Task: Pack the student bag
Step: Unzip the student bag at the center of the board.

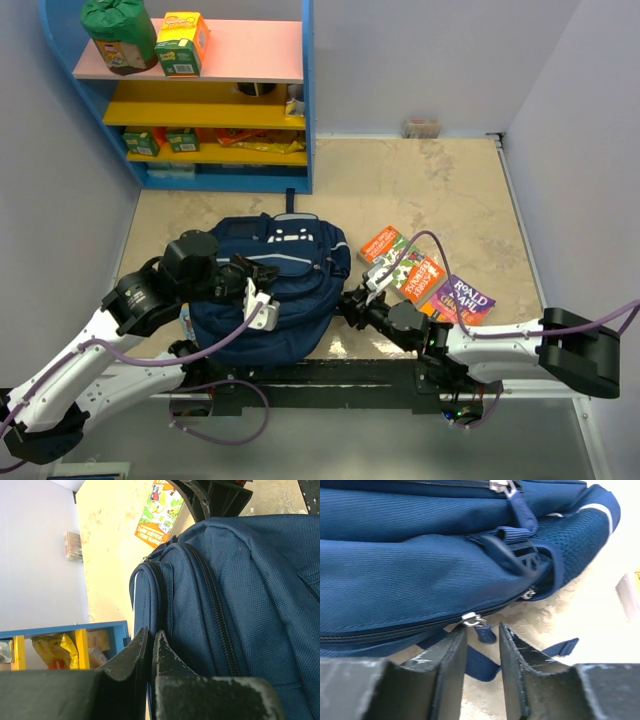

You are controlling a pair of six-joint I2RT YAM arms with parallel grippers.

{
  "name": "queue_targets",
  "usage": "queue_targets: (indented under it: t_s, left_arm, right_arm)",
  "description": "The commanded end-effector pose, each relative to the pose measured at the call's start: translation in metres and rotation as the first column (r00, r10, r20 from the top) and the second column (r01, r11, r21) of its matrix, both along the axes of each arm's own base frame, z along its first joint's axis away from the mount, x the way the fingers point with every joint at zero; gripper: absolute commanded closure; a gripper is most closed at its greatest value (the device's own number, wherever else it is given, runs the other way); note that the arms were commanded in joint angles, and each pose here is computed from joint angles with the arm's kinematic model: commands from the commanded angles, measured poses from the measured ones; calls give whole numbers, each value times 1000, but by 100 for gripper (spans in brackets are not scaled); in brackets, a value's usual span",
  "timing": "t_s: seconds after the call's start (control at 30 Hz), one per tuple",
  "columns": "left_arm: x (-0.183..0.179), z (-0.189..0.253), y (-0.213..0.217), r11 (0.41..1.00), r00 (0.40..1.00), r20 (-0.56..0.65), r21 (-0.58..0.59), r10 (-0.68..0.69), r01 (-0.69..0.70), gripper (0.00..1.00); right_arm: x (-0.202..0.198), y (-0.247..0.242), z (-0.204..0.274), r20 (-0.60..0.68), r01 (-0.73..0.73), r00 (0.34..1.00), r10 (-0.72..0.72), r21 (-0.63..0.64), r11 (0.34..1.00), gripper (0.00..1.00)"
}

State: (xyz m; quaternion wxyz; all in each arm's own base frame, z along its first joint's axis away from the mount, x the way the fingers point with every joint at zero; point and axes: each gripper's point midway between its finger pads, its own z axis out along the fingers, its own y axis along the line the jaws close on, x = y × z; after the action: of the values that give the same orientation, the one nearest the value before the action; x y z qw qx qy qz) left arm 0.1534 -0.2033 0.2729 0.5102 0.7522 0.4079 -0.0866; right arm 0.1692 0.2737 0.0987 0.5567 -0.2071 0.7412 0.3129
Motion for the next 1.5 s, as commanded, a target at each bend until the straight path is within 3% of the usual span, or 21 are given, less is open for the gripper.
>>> queue_targets:
  t_s: [0.0, 0.37, 0.7, 1.03, 1.23, 1.47]
  left_arm:
    - [5, 74, -9, 985, 980, 198, -163, -14, 47, 100]
    - [7, 75, -9, 987, 981, 193, -155, -8, 39, 100]
    - [15, 41, -9, 996, 986, 166, -86, -1, 15, 100]
    - [31, 4, -23, 999, 996, 82, -37, 19, -16, 100]
    - [43, -16, -43, 997, 998, -37, -53, 49, -51, 100]
    - [63, -27, -80, 984, 961, -245, -87, 130, -155, 100]
  right_arm:
    - [2, 6, 19, 62, 3, 998, -6, 47, 999, 68]
    - [2, 9, 10, 54, 27, 998, -28, 21, 999, 100]
    - [-26, 12, 29, 37, 3, 999, -5, 44, 999, 100]
    - [-72, 35, 34, -19, -114, 993, 115, 28, 993, 100]
    - [-99, 42, 49, -38, -149, 988, 151, 34, 988, 100]
    - [-117, 52, 60, -46, -153, 987, 154, 17, 988, 100]
